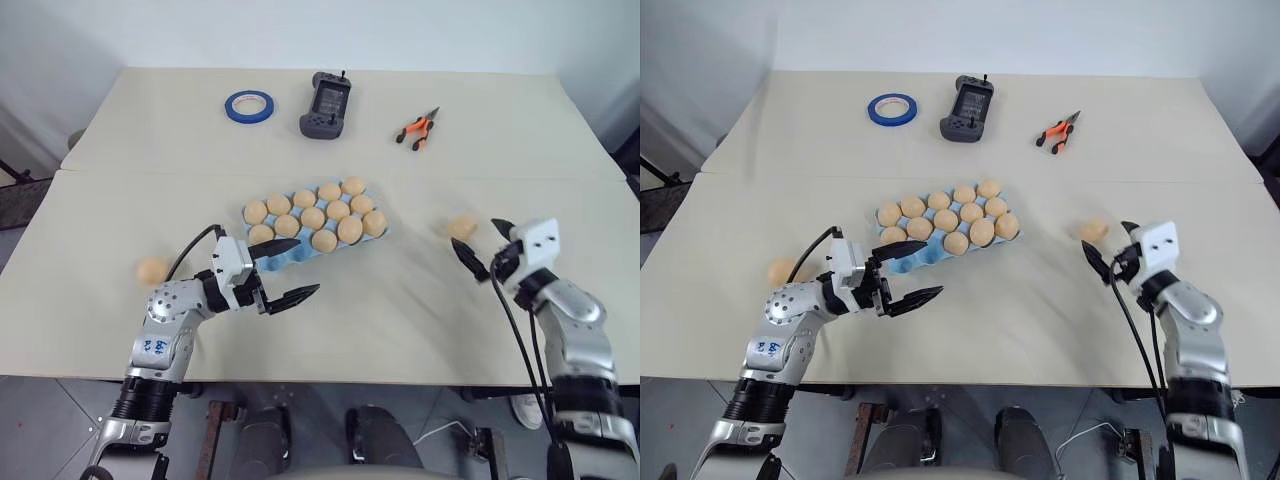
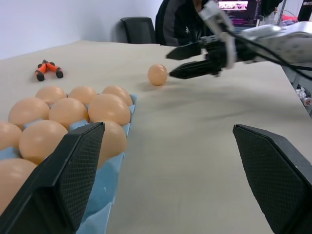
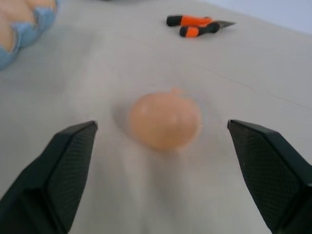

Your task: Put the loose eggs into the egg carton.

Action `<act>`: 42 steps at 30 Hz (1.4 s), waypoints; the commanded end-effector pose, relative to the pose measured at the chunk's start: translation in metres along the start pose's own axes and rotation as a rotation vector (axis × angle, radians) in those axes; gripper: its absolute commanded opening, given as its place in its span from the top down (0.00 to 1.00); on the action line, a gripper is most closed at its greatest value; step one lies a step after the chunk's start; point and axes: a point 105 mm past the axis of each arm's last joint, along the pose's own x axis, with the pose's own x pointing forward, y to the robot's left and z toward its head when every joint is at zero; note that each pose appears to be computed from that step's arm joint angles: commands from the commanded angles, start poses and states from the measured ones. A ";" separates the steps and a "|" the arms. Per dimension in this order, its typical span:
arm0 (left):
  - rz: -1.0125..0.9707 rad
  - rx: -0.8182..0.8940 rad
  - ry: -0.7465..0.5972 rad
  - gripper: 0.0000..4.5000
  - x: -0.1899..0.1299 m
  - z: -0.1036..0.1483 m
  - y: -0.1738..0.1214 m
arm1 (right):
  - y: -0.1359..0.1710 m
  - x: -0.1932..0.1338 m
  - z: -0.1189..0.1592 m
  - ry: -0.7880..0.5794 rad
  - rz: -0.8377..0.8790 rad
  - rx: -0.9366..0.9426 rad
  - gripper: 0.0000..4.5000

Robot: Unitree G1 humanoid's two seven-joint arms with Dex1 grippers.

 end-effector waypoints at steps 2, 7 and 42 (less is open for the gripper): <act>0.004 0.029 -0.031 0.00 0.000 0.011 -0.002 | -0.014 0.019 0.000 0.046 -0.017 -0.018 0.01; 0.033 0.035 -0.032 0.00 -0.005 0.012 -0.001 | -0.010 0.033 -0.001 0.061 0.032 -0.008 0.09; 0.503 0.005 0.089 0.00 -0.112 0.000 -0.006 | 0.266 0.076 0.117 -0.203 0.868 -0.094 0.01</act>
